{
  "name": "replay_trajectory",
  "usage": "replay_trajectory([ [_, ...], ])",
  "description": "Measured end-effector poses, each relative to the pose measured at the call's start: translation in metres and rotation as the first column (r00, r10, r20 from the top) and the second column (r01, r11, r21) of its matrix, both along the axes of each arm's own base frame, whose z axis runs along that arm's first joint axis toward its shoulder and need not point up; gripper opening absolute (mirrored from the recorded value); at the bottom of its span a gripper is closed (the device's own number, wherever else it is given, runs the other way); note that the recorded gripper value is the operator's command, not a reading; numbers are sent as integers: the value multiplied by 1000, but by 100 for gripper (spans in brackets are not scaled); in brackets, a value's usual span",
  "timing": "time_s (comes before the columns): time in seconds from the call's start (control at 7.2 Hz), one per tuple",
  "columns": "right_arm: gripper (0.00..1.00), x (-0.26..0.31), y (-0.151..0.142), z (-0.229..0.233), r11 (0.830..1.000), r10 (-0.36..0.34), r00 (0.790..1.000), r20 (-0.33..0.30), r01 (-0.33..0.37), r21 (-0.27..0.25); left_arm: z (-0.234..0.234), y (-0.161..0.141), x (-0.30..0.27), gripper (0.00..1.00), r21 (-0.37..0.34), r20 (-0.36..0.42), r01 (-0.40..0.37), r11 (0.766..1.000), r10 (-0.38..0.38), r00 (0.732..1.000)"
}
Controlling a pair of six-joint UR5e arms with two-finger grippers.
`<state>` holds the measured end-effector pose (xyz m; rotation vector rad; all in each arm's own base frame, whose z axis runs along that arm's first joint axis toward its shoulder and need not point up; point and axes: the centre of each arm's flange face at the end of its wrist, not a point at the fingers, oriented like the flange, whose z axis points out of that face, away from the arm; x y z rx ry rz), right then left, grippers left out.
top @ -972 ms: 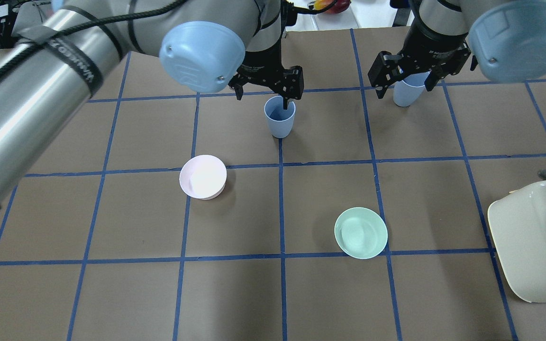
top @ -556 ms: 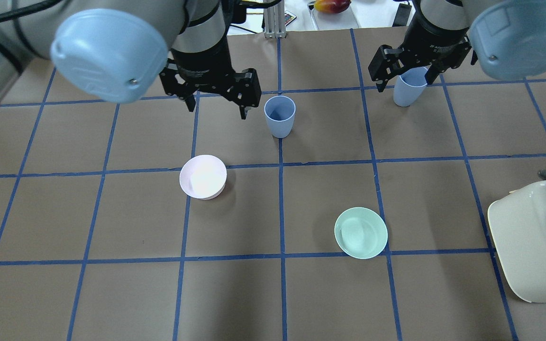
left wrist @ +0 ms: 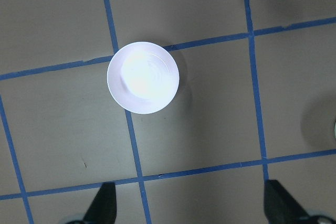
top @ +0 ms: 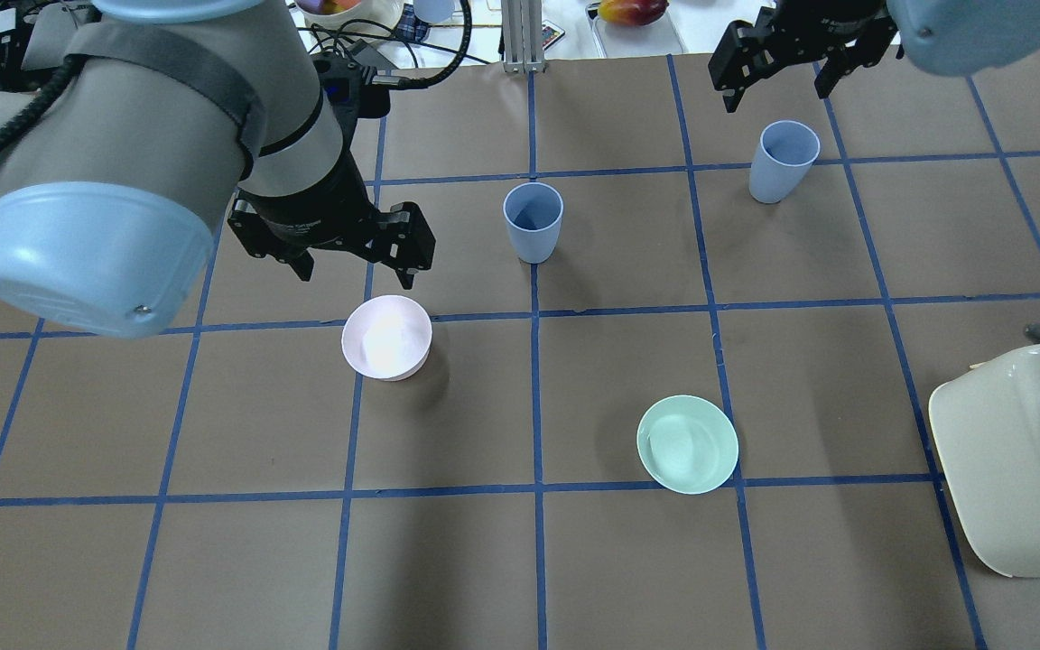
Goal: Stack blue cups with both arms
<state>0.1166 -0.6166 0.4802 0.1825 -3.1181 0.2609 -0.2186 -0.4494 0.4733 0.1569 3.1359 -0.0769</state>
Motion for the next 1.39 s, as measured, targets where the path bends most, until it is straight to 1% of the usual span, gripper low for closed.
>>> replay_trajectory([
  [0.14,100,-13,-24,-4,1000,-9,1000,-1,9,12,9,-12,18,100,-12,-21,-30,999,30,999],
  [0.42,100,-75,-75,-40,998,-42,999,0,42,43,25,-26,47,100,-22,-33,-15,1000,14,999],
  [0.56,100,-111,-98,-63,997,-62,998,2,62,47,27,-25,54,100,-17,-29,-8,1000,8,1000],
  [0.83,100,-146,-132,-105,995,-80,997,-4,81,60,27,-19,56,100,-5,-22,-3,1000,3,1000],
  [1.11,100,-153,-145,-143,992,-85,996,-3,85,96,27,-17,56,100,-3,-20,-1,1000,1,1000],
  [1.39,100,-153,-142,-172,985,-86,996,3,85,148,27,-17,56,100,-3,-20,0,1000,0,1000],
])
